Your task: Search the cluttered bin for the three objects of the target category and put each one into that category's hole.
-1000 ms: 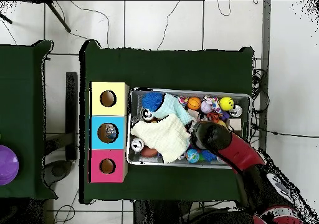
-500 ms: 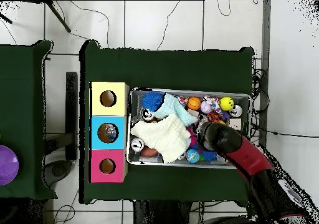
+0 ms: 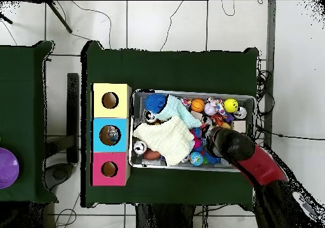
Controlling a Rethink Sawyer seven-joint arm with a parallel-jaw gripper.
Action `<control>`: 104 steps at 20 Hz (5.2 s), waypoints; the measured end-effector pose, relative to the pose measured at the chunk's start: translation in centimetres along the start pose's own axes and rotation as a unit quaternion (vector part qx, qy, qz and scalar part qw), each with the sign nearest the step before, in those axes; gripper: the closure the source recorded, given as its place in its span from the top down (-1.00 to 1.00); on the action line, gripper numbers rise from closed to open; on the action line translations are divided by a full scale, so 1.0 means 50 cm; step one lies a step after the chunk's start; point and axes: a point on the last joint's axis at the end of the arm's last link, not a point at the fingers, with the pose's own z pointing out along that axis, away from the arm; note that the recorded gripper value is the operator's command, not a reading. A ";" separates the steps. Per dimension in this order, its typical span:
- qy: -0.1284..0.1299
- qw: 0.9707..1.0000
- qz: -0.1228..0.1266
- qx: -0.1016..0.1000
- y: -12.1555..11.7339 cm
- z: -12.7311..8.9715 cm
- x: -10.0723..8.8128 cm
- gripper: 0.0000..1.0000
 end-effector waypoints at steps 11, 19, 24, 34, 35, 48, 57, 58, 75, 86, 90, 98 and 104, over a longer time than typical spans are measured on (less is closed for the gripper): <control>0.005 1.000 -0.014 -0.005 0.026 0.064 0.027 1.00; 0.013 0.999 -0.028 -0.015 0.046 0.112 0.053 1.00; 0.011 0.999 -0.025 -0.018 0.042 0.100 0.043 1.00; 0.011 0.999 -0.016 -0.032 0.023 0.022 0.004 1.00; 0.009 0.999 -0.015 -0.033 0.021 0.015 0.000 1.00; 0.023 0.999 -0.024 -0.040 0.044 0.036 0.043 1.00; 0.031 0.998 -0.045 -0.038 0.080 0.116 0.092 1.00; 0.032 0.998 -0.045 -0.038 0.078 0.119 0.094 1.00; 0.021 0.998 -0.010 -0.051 -0.010 0.000 0.051 1.00; 0.036 0.997 -0.040 -0.050 0.023 0.048 0.099 1.00; 0.027 0.995 -0.083 -0.042 0.063 0.088 0.133 1.00; 0.019 0.995 -0.092 -0.040 0.016 0.105 0.129 1.00; 0.023 0.994 -0.092 -0.046 -0.016 0.112 0.114 1.00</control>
